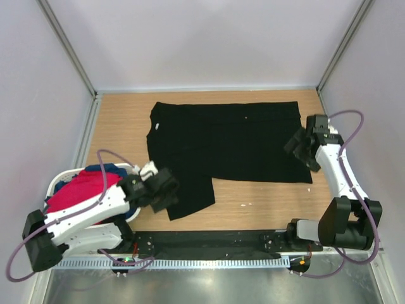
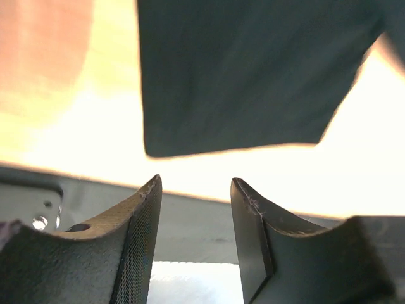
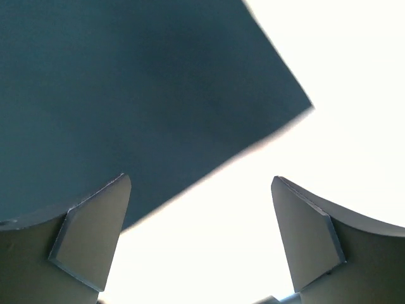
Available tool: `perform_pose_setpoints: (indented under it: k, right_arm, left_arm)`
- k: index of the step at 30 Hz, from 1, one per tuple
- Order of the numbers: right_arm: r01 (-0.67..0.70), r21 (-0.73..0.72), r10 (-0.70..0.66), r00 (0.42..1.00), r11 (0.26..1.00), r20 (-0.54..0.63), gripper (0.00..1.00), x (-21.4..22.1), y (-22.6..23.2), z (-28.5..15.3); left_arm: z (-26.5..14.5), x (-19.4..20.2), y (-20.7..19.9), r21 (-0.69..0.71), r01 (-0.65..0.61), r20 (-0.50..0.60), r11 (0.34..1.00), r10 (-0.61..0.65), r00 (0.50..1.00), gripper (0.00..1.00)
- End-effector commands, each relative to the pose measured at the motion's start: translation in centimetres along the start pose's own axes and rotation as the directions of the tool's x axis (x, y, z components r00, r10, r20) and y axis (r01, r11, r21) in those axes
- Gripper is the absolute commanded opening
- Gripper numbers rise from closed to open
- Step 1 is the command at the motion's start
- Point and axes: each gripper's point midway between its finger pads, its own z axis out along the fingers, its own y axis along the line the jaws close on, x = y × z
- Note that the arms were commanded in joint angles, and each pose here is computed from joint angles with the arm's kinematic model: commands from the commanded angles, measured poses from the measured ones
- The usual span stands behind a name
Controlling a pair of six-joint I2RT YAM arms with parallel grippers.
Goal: Fold and stack the t-shirts
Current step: Fold the tshirt
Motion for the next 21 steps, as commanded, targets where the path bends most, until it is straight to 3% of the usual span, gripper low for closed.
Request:
perform_pose_setpoints:
  k: [1,5,8,21]
  right_arm:
    - [-0.07,0.116,0.065,0.997,0.991,0.04,1.0,1.3,-4.1,-0.6]
    - [-0.082,0.154,0.076,0.996,0.985,0.042,1.0,2.1,-5.4,-0.1]
    - [-0.073,0.167,0.069,0.997,0.983,0.026,1.0,2.2,-5.6,0.4]
    - [-0.104,0.175,0.105,0.994,0.979,0.005,1.0,2.6,-5.9,2.3]
  left_arm:
    - [0.8,1.7,0.0,0.055,0.228,0.054,0.972,-0.231,0.971,0.49]
    - [2.5,4.6,0.7,-0.036,0.203,0.063,0.979,-0.2,0.978,0.47]
    - [2.7,4.5,1.5,-0.098,0.201,0.094,0.975,-0.192,0.977,0.49]
    - [5.0,4.8,4.7,-0.094,0.297,0.105,0.95,-0.288,0.952,0.45]
